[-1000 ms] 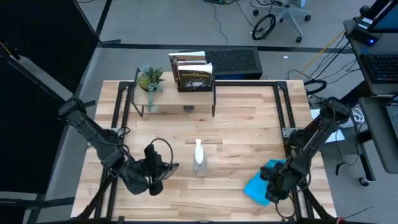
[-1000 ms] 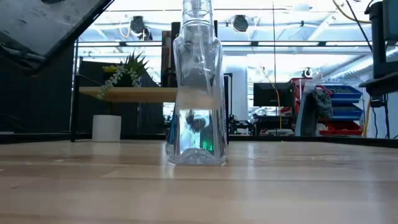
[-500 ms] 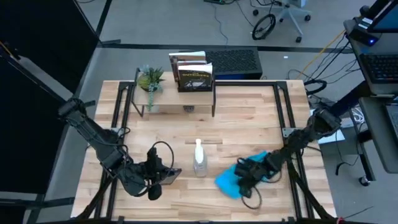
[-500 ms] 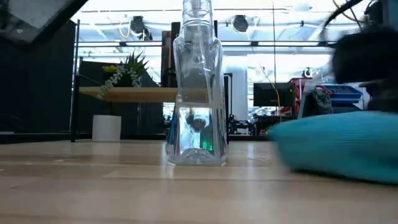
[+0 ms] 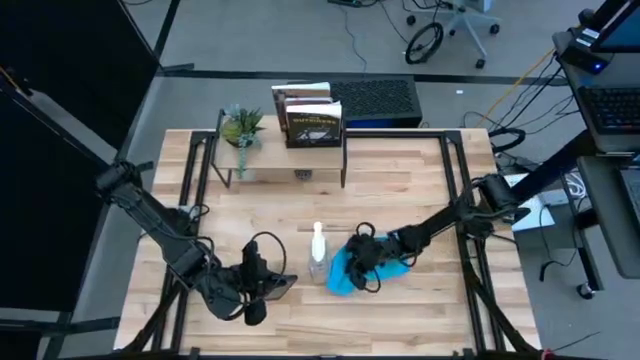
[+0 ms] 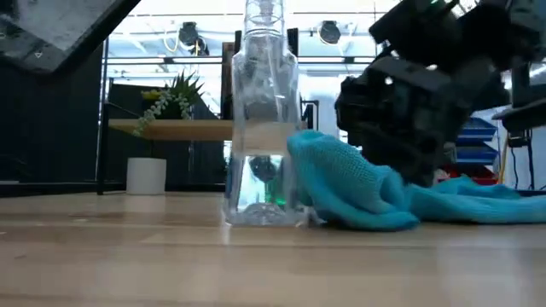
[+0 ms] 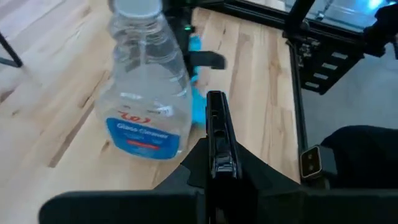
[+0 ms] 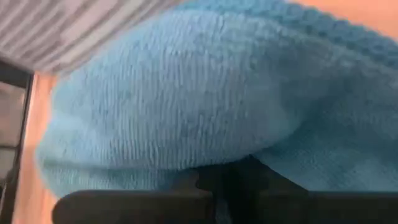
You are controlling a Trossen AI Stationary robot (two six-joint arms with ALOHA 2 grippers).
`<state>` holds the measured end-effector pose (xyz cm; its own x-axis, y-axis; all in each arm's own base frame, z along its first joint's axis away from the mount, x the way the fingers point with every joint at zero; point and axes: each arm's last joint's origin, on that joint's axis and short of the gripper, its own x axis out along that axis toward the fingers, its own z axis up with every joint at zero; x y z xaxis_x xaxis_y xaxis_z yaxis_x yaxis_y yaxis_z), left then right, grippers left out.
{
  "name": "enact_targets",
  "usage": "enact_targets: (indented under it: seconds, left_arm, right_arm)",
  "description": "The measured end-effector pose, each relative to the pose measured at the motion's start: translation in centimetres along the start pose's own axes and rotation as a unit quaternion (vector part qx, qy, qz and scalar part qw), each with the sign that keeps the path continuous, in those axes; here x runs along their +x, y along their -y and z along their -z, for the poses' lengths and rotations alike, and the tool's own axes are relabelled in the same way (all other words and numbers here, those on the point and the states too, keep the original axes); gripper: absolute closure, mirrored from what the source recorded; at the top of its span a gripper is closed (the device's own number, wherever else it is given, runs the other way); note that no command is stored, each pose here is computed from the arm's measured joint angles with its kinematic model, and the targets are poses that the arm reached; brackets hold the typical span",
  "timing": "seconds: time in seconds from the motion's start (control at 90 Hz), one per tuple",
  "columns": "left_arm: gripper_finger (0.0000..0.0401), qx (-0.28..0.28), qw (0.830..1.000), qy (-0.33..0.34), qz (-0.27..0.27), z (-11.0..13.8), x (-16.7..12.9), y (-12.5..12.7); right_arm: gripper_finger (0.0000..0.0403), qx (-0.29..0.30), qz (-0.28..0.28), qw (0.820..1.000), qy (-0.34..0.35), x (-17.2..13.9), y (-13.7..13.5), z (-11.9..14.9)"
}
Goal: Apply microfiber cloth
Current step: Wipe the front of the black cellphone with a blue microfiber cloth
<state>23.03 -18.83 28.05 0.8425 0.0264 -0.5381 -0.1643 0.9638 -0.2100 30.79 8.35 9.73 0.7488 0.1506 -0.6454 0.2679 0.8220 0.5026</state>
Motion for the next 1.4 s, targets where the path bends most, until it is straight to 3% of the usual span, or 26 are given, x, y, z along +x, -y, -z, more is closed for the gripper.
enact_targets:
  seconds: [0.278,0.433,0.633,1.044,1.2,1.4]
  left_arm:
    - [0.0388,-0.015,1.000,0.019,0.004,-0.6,1.3,0.1]
    - [0.0388,-0.017,0.998,0.034,0.042,-0.9,1.9,0.9]
    - [0.0388,-0.001,0.993,0.095,0.076,-1.7,3.3,2.0]
    - [0.0388,0.069,0.978,0.191,0.054,-2.8,9.9,1.3]
    - [0.0388,0.094,0.973,0.203,0.057,-4.0,11.0,1.0]
    - [0.0388,0.103,0.975,0.190,0.051,-4.2,11.8,0.2]
  right_arm:
    - [0.0399,-0.029,0.003,1.000,0.004,1.8,-0.1,-1.0]
    - [0.0399,-0.047,-0.019,0.999,-0.018,1.4,-0.7,-1.1]
    - [0.0399,-0.080,-0.063,0.995,-0.003,-1.2,-3.0,-2.1]
    - [0.0399,-0.126,-0.073,0.989,-0.036,-8.9,-6.2,-2.3]
    - [0.0399,-0.147,-0.032,0.989,-0.009,-11.2,-7.1,-1.5]
    - [0.0399,-0.154,0.004,0.988,0.014,-11.4,-7.3,-0.9]
